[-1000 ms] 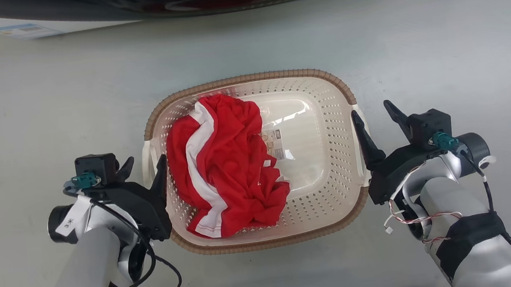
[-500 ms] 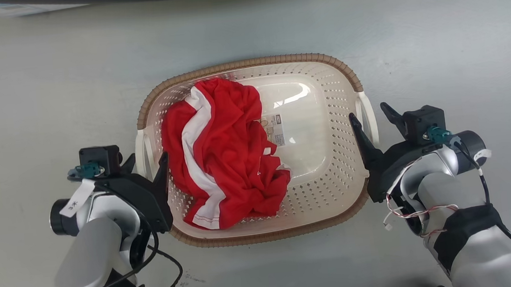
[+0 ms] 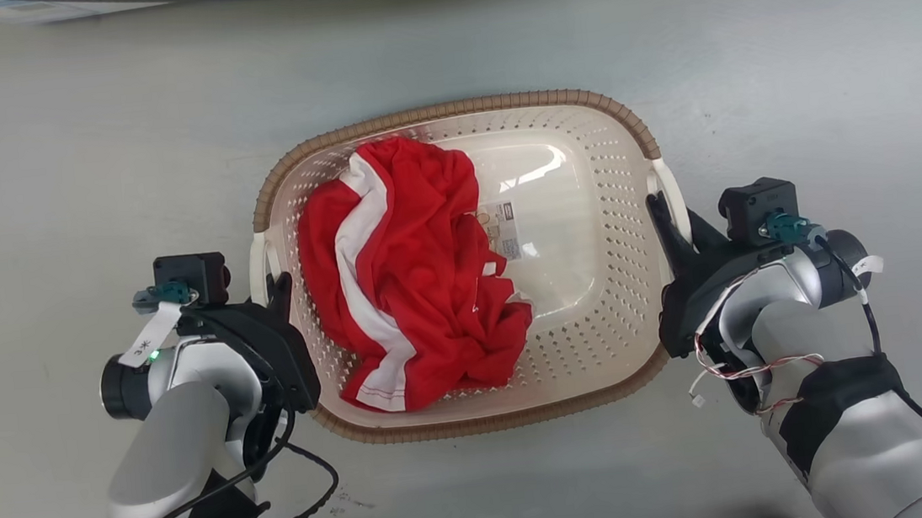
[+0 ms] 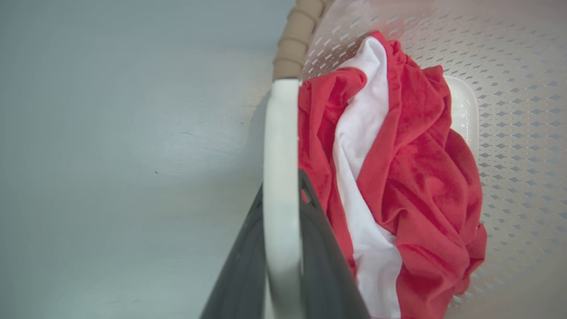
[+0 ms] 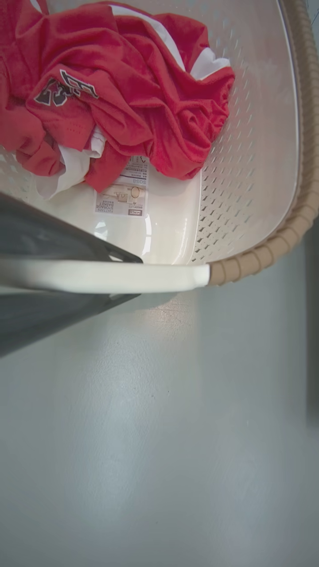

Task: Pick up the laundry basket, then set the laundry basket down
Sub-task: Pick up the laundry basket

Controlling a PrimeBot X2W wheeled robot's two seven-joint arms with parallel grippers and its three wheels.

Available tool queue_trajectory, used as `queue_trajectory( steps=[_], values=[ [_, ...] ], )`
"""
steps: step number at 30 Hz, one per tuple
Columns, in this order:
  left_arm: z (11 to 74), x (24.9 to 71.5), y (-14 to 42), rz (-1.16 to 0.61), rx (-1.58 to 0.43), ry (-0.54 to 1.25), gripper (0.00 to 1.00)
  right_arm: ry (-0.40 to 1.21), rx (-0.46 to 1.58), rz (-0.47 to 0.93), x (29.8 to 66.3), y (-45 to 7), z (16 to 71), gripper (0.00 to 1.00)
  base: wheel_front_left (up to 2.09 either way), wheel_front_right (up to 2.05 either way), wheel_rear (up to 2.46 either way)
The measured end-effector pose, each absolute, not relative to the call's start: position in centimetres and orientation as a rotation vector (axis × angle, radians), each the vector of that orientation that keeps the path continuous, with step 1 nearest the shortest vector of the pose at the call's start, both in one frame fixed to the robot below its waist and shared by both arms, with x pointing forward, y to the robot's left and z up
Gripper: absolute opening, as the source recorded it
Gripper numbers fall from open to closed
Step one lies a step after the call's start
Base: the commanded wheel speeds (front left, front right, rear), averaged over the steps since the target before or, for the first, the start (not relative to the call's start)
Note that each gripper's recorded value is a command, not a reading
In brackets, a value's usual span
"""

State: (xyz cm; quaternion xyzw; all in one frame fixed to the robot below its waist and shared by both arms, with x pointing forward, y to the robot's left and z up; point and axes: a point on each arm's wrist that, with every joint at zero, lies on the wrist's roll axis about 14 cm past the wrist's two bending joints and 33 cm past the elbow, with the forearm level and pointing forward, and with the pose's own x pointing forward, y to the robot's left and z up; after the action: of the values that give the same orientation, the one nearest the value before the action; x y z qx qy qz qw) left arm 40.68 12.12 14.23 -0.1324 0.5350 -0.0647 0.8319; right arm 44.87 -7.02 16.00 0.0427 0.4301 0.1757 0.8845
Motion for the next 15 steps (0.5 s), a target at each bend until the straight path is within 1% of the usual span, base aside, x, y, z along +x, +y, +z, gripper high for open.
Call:
queue_trajectory(
  steps=[15],
  values=[
    [16.3, 40.6, 11.4, -0.147, -0.295, 1.166, 0.00, 0.945, 0.077, 0.369, 44.2, -7.6, 17.7, 0.00, 0.00, 0.00, 0.00]
  ],
)
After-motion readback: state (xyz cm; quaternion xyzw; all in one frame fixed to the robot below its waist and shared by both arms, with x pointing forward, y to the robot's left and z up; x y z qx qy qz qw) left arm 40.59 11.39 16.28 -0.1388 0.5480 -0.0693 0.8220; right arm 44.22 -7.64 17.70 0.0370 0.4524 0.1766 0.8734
